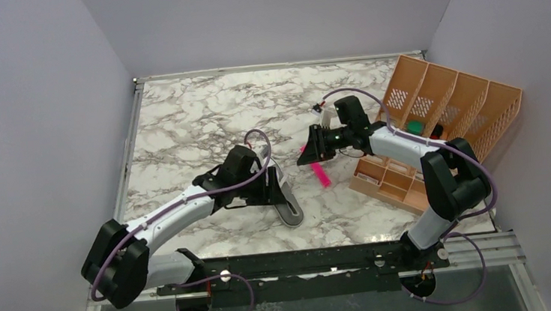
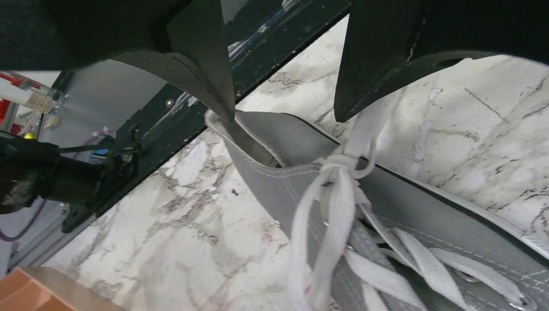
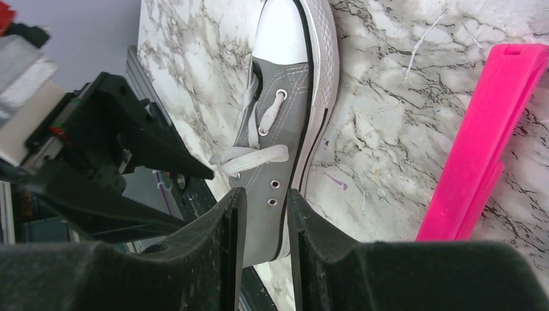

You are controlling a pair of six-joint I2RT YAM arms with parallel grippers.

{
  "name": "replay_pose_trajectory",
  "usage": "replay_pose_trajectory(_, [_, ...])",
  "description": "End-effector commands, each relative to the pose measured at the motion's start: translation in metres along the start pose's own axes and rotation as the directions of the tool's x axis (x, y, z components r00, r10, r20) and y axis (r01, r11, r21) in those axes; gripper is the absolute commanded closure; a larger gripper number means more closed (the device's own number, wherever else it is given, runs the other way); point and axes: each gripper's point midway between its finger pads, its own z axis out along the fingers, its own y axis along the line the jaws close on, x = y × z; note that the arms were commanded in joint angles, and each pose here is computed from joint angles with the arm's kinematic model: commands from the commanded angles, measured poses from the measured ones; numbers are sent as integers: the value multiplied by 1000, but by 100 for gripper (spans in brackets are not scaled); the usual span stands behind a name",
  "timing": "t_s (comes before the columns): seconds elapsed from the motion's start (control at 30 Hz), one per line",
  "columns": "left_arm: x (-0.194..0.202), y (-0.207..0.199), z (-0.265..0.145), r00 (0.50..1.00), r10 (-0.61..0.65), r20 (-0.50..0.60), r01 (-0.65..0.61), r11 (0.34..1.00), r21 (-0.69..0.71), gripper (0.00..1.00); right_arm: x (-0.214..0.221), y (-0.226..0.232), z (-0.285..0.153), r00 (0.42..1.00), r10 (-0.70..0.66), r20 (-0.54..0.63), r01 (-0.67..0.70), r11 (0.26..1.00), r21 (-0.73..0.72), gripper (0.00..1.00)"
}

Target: Tie the shoes

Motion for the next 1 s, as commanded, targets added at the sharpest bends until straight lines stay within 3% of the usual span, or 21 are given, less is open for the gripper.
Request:
replay_pose_trajectory(0.0, [-3, 17, 16, 1000, -15, -14, 14, 998, -61, 40, -3, 12, -5, 1000, -28, 15, 28, 999, -34, 66])
replay_pose_trajectory(0.1, [3, 27, 23, 998, -30, -58, 25, 996, -87, 40, -2, 12, -5, 1000, -25, 14, 26, 999, -35, 66])
replay_pose_trajectory(0.3, [-4, 34, 20, 999, -19, -30, 16, 994, -110, 39, -5, 14, -6, 999, -34, 19, 35, 999, -34, 66])
replay_pose_trajectory(0.6, [-20, 19, 32, 1000, -16, 16, 16, 1000, -20, 42, -5, 14, -5, 999, -29, 17, 29, 999, -40, 66])
replay_pose_trajectory(0.8, [-14, 19, 27, 1000, -15, -11, 15, 1000, -27, 54, -3, 14, -5, 1000, -25, 12, 25, 999, -44, 66])
replay_pose_trajectory(0.97, [-3, 19, 18, 999, -37, -34, 36, 999, -30, 58, -3, 13, -2, 1000, -15, 13, 16, 999, -49, 66])
